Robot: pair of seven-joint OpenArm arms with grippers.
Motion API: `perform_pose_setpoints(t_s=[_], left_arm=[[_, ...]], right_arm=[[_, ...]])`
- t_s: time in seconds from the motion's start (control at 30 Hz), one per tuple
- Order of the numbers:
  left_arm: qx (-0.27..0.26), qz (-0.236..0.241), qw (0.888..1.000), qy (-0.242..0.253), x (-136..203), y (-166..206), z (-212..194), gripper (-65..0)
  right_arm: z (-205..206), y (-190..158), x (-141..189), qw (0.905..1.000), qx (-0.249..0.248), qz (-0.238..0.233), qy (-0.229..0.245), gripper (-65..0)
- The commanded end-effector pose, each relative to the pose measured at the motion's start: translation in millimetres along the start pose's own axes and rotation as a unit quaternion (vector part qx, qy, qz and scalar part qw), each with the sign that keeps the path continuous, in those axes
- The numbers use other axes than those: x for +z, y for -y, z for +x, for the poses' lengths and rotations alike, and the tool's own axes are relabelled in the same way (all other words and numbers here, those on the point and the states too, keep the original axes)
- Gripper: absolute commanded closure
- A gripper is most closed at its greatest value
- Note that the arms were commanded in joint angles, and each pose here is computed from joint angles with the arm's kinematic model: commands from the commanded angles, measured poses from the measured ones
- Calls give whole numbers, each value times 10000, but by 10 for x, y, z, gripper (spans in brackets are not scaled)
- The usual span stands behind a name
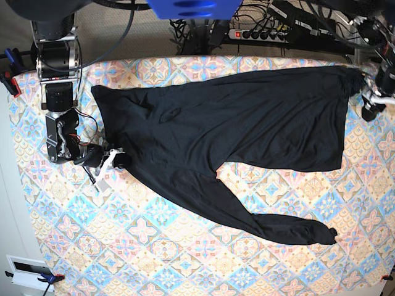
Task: Layout the t-shirt on the table in an organized manner, then fold the t-shirt properly
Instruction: 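Grasp the shirt's side edge near the shoulder with the left gripper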
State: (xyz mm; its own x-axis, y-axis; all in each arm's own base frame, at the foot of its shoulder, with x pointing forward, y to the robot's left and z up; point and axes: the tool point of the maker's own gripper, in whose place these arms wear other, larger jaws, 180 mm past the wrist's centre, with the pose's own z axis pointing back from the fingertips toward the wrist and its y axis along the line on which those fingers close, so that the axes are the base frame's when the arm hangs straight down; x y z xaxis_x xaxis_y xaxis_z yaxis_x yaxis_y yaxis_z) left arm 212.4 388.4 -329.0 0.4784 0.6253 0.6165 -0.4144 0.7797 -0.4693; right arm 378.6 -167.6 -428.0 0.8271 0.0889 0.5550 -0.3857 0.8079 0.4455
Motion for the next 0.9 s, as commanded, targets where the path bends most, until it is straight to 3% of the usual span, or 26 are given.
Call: perform_pose_setpoints(t_s=[0.0, 0.17, 0.3, 0.47, 0.87], left_arm=[[-233, -205, 9984, 477, 47, 155, 402, -295], [-2, -249, 9982, 545, -278, 214, 743, -295], [326, -158, 9993, 23, -834, 178, 663, -295], [627, -210, 9976, -192, -1277, 264, 519, -295], [1021, 44, 9941, -370, -1455, 14, 147, -295]], right_arm=[[22, 52, 54, 9998, 133, -108, -134, 0], [20, 54, 54, 9997, 137, -112, -139, 0], [-51, 22, 14, 9998, 95, -66, -181, 0], [-113, -55, -62, 9997, 56, 31, -216, 0], [-105, -50, -57, 9998, 43, 27, -196, 0]])
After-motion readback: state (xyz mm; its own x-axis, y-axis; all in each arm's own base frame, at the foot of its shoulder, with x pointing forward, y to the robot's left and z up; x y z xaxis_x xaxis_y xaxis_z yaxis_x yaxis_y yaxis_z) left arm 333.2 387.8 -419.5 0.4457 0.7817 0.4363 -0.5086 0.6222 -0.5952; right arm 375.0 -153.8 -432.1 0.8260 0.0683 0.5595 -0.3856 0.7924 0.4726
